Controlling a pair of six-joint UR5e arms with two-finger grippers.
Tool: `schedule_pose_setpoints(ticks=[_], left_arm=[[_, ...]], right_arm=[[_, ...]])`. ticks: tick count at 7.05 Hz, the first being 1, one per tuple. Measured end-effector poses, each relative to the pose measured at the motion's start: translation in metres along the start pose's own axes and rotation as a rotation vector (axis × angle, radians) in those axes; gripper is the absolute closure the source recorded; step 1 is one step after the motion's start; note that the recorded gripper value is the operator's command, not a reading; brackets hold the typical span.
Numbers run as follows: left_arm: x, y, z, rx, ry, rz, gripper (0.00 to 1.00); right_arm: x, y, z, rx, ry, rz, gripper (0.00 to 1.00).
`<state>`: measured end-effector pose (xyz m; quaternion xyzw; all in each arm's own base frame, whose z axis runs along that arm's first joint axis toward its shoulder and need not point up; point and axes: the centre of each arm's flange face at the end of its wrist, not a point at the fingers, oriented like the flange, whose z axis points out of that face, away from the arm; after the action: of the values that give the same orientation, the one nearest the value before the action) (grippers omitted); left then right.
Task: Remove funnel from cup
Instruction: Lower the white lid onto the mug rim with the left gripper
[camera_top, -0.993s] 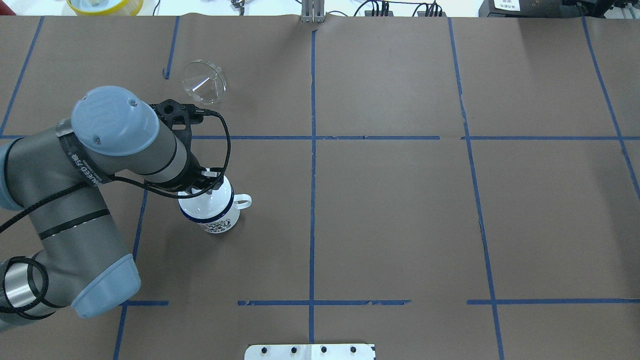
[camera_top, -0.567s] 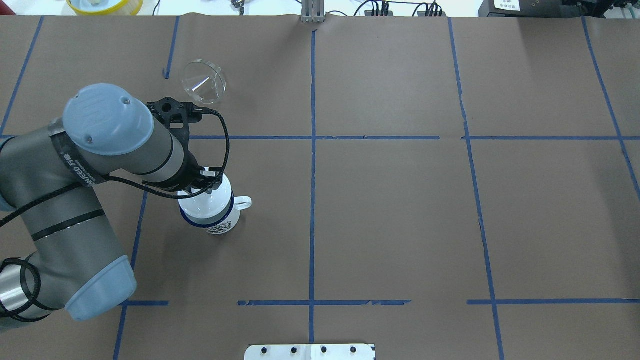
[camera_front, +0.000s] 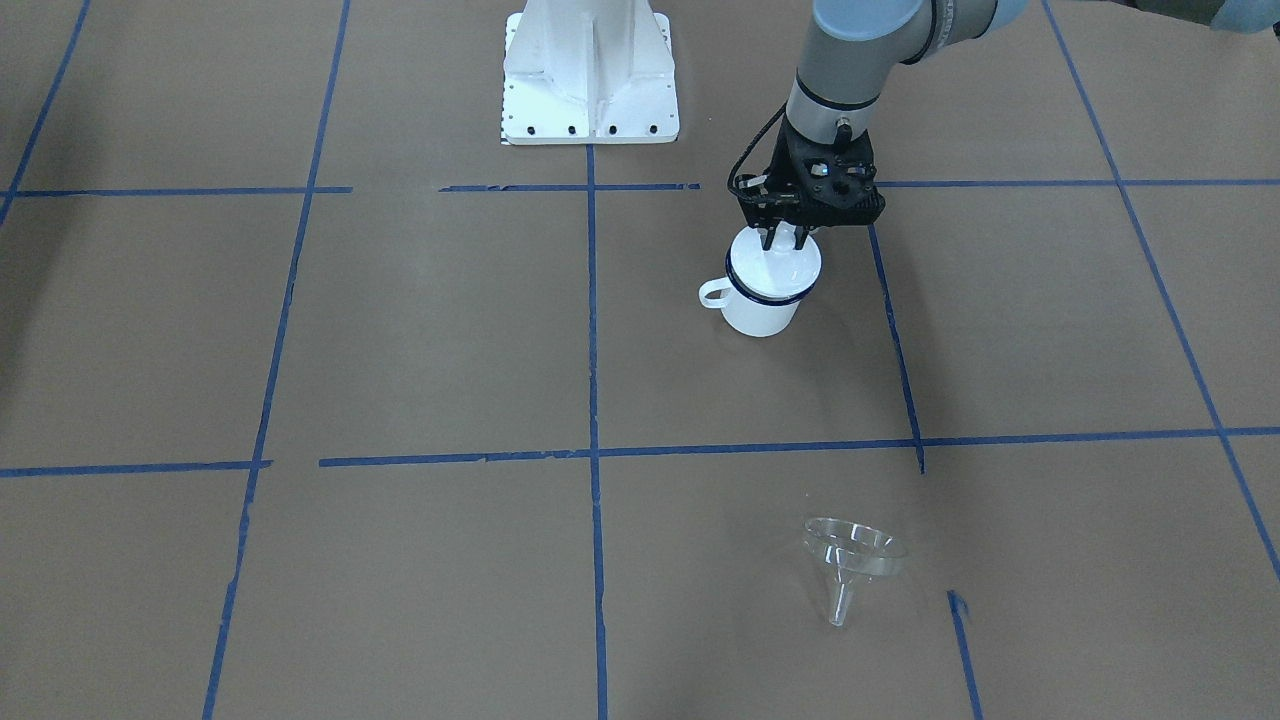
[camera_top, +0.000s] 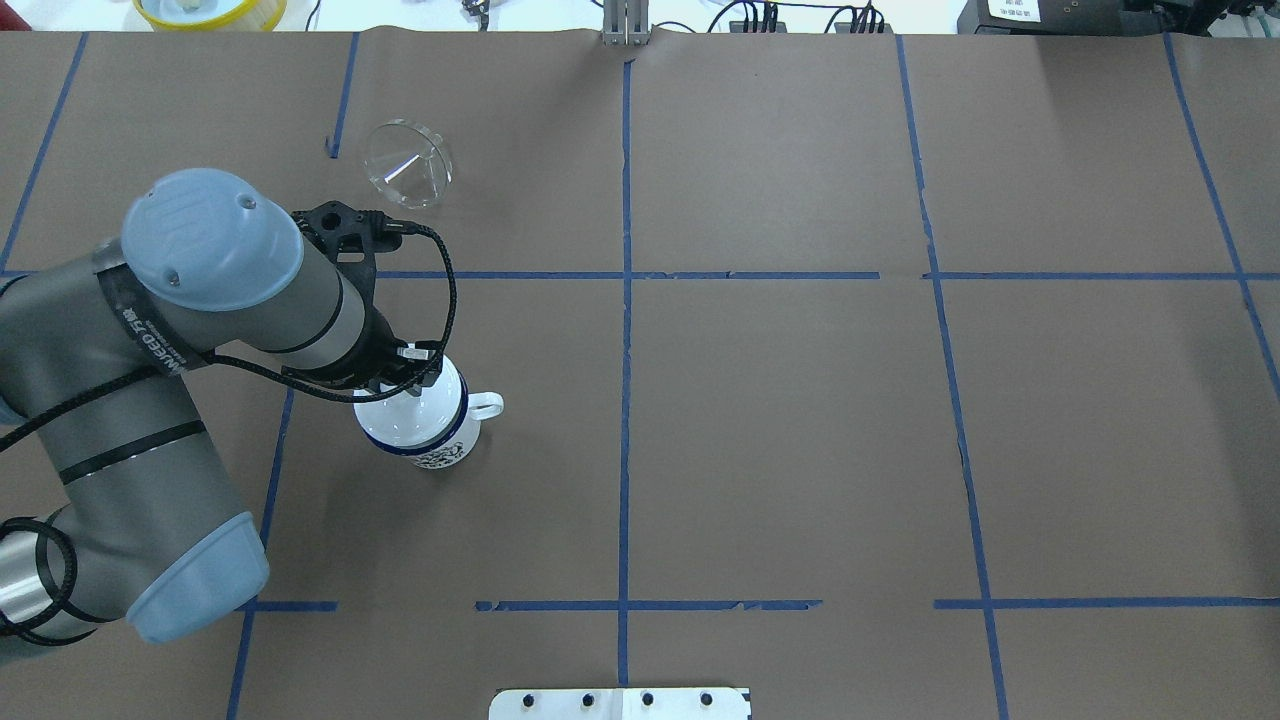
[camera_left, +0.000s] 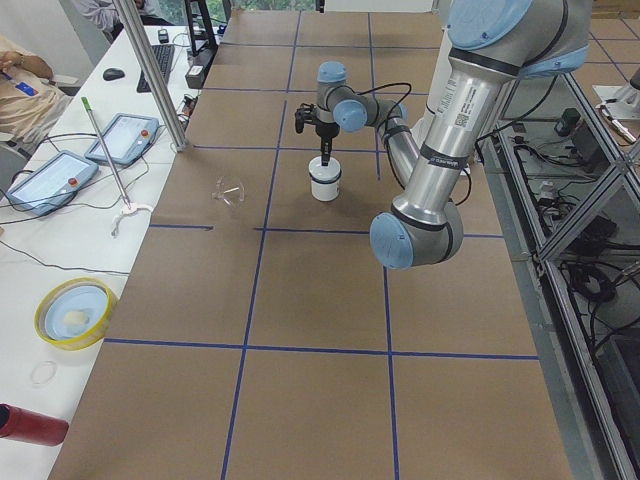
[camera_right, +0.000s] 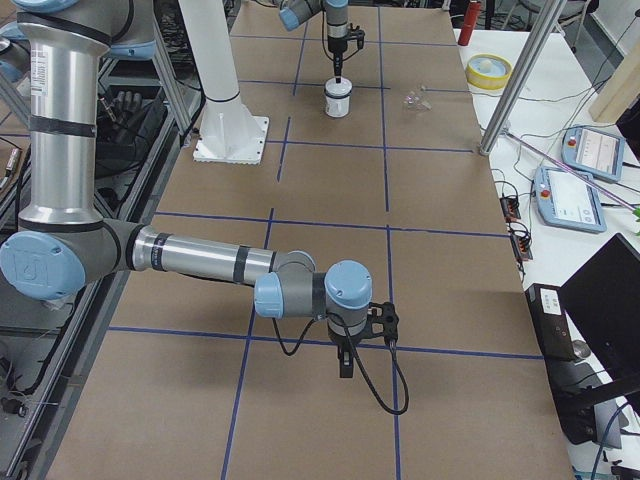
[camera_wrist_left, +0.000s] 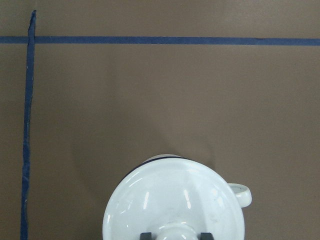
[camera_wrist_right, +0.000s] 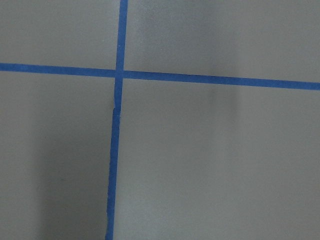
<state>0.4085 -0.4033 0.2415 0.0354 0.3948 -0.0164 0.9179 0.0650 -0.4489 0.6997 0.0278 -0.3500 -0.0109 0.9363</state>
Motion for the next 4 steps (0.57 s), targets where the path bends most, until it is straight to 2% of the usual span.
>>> schedule_pose_setpoints(ticks=[2, 4], left_arm=[[-0.0004, -0.0003, 0.0045, -0.005, -0.007, -0.002, 1.0], [-0.0001, 0.0004, 0.0062, -0.008, -0.009, -0.001, 0.75]], right_arm=[[0.0, 0.0, 0.0, 0.0, 0.0, 0.0, 0.0], [0.0, 0.0, 0.0, 0.0, 0.0, 0.0, 0.0]])
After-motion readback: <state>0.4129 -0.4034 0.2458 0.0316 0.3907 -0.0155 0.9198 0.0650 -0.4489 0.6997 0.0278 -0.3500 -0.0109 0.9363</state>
